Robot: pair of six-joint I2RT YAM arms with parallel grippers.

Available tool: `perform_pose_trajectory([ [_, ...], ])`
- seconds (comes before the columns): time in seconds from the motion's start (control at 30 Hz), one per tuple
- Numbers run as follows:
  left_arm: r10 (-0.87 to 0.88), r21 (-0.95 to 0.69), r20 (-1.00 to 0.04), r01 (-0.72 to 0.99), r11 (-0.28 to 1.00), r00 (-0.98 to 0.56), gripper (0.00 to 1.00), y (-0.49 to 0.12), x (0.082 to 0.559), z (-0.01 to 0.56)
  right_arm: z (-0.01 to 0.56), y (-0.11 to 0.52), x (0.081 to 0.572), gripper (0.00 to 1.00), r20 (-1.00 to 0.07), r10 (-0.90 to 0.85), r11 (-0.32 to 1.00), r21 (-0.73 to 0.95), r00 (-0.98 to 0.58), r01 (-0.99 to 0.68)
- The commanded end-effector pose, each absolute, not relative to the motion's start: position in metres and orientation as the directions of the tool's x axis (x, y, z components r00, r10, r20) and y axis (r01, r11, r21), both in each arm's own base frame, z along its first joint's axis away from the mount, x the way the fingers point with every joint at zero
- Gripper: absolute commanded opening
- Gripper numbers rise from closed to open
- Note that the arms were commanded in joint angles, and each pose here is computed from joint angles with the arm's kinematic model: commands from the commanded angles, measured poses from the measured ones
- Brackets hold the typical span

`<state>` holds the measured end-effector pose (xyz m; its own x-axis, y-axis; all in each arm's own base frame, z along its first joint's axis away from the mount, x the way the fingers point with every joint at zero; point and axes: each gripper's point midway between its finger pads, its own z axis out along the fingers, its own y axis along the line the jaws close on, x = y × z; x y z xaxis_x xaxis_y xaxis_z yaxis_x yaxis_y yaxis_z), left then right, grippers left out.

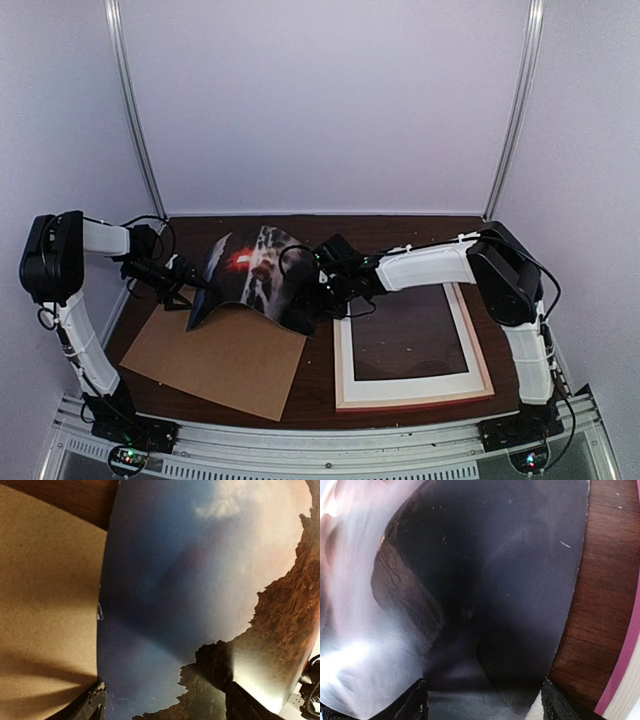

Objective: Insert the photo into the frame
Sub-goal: Pick up the photo from the backboard.

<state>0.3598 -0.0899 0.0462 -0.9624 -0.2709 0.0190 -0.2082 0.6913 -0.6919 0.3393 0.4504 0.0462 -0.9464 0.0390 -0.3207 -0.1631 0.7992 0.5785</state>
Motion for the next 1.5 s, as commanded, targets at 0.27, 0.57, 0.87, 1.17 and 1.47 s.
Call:
perform_pose_trajectory([
  [0.27,-0.312,-0.565,0.02,-0.268,0.78,-0.95,0.83,-0.077,0.335,0.036,0.051,0.417,0.352,0.81,-0.353,0.071,0.889,0.447,-0.933,-0.102],
  [0.57,-0.302,-0.528,0.012,-0.263,0.808,-0.953,0.83,-0.079,0.331,0.033,0.048,0.389,0.356,0.84,-0.396,0.025,0.951,0.291,-0.918,-0.099],
  [0.87,-0.287,-0.497,0.006,-0.252,0.83,-0.958,0.83,-0.08,0.328,0.031,0.044,0.373,0.362,0.86,-0.404,0.016,0.968,0.234,-0.914,-0.087],
  [1.17,-0.288,-0.453,-0.001,-0.256,0.854,-0.958,0.83,-0.074,0.326,0.029,0.042,0.356,0.365,0.87,-0.394,0.035,0.974,0.219,-0.919,-0.057],
  [1.47,-0.268,-0.386,-0.068,-0.223,0.895,-0.961,0.83,-0.069,0.328,0.04,0.028,0.366,0.342,0.82,-0.286,0.071,0.939,0.343,-0.956,-0.033],
])
